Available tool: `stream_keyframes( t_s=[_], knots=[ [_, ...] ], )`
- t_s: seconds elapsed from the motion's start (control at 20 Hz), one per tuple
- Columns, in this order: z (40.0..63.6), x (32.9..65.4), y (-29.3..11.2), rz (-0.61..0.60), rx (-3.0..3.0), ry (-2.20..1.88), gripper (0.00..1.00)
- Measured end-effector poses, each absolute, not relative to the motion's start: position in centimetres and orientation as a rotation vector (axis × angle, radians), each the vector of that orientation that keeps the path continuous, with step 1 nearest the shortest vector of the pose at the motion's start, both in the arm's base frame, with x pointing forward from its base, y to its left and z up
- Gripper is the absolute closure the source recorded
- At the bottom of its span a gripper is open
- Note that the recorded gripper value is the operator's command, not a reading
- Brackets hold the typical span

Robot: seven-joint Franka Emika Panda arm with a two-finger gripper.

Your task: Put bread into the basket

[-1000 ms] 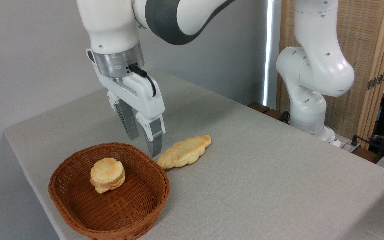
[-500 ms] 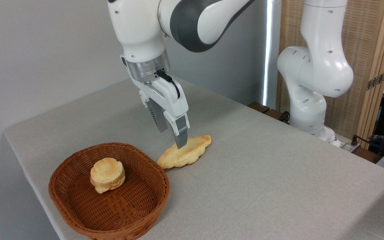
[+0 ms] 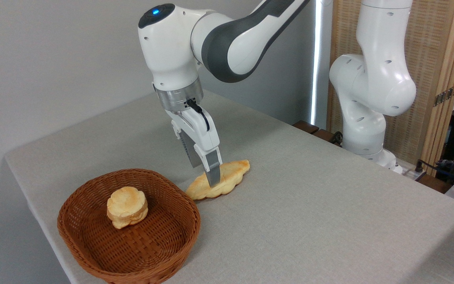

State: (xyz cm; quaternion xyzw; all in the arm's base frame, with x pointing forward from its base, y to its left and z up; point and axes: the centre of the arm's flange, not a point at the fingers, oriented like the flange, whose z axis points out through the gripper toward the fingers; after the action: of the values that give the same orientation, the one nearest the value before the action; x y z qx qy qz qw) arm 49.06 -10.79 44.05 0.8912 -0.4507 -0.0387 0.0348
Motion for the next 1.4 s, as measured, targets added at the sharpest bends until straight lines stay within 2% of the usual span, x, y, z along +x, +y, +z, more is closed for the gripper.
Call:
stream_keyframes(
  t_s=[0.35,0.85,1.4],
  knots=[
    [43.5,49.0,-10.7,-0.143,2.744,-1.398,0.00],
    [41.2,49.0,-11.0,-0.223,2.736,-1.428,0.00],
    [41.4,49.2,-11.3,-0.215,2.736,-1.435,0.00]
  ],
)
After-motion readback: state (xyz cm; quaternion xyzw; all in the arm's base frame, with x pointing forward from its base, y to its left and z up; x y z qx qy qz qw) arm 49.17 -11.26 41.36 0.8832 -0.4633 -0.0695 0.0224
